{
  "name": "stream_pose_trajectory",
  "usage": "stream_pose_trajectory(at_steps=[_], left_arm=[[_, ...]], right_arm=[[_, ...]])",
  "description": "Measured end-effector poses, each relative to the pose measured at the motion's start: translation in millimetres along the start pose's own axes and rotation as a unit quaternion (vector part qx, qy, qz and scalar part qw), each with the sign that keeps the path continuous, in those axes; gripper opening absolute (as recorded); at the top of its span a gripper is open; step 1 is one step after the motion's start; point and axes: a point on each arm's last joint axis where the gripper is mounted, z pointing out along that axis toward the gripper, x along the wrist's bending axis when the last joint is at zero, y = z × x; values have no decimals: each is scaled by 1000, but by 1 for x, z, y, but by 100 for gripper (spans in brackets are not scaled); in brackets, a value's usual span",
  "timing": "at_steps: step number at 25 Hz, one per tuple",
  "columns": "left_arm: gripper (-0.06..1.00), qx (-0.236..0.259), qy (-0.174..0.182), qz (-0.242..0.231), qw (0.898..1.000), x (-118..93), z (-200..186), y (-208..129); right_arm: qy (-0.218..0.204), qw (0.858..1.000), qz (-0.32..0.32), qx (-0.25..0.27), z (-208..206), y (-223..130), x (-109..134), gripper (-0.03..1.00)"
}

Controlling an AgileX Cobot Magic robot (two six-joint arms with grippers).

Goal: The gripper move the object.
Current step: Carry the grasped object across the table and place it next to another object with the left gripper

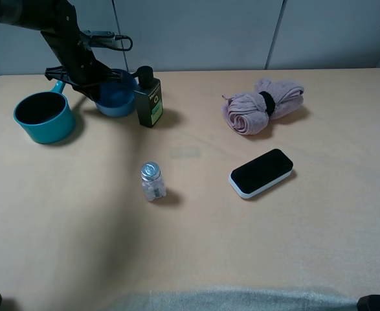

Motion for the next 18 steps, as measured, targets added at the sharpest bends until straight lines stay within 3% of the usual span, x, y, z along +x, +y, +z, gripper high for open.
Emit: stream_pose_trajectory(at_steps=[10,18], left_arm=[[53,2,1,0,1000,0,0,0],[67,3,0,-7,1000,0,0,0]], right_arm=[[0,1000,0,0,0,0,0,64],[0,1000,0,0,0,0,0,64]])
